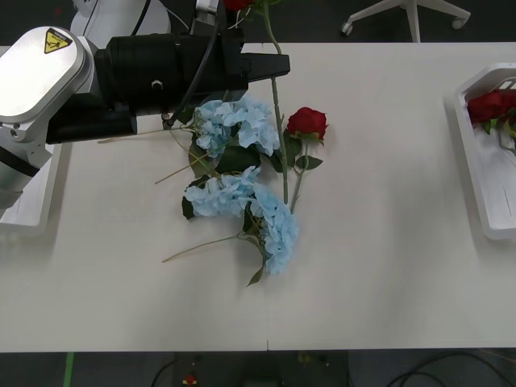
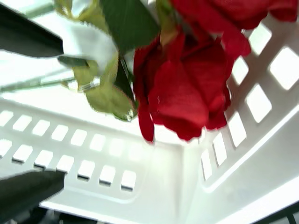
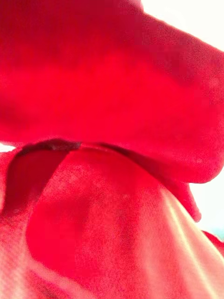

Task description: Put the red flowers into the right box and the blue flowers into the left box

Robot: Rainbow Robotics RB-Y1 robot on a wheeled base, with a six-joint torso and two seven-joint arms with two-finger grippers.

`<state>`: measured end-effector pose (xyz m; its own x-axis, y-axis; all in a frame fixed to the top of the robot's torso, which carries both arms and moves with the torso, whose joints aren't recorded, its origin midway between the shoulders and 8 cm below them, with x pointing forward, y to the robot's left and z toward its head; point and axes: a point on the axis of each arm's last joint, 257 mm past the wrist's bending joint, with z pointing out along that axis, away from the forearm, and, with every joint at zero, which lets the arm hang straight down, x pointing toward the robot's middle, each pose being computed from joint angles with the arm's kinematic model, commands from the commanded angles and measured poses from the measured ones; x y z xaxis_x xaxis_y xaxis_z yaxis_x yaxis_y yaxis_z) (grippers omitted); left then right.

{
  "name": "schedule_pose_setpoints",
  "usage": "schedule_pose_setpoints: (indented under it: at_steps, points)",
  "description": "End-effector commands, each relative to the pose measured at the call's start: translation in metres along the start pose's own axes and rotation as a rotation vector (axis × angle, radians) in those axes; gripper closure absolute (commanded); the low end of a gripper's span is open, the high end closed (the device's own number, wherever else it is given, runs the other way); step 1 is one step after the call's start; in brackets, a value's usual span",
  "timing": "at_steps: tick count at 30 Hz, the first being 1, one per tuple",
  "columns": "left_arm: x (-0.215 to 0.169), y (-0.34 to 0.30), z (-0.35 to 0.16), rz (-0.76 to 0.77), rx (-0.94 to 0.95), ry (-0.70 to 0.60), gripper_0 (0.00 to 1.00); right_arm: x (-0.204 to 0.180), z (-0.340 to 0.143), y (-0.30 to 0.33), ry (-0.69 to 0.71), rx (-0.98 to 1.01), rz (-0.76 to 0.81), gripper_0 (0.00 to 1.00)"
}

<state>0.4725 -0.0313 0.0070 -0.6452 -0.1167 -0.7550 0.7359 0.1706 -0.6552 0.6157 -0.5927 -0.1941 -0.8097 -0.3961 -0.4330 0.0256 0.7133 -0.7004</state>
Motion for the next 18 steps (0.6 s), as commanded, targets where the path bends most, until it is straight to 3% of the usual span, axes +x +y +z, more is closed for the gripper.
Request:
schedule_pose_setpoints:
  at_steps: [1,9,18]
  points:
    - [-0.003,-0.029,0.013,0.055,0.056,0.007,1.0,-0.041,-0.029,-0.043,-0.056,-0.031,0.028,0.18]
    - [-0.003,-0.029,0.013,0.055,0.056,0.007,1.0,-0.071,-0.091,-0.024,-0.095,-0.33,0.082,0.16]
    - [-0.003,-0.029,0.013,0.055,0.056,0.007,1.0,-0.088,-0.214,0.091,-0.101,-0.933,0.101,0.08]
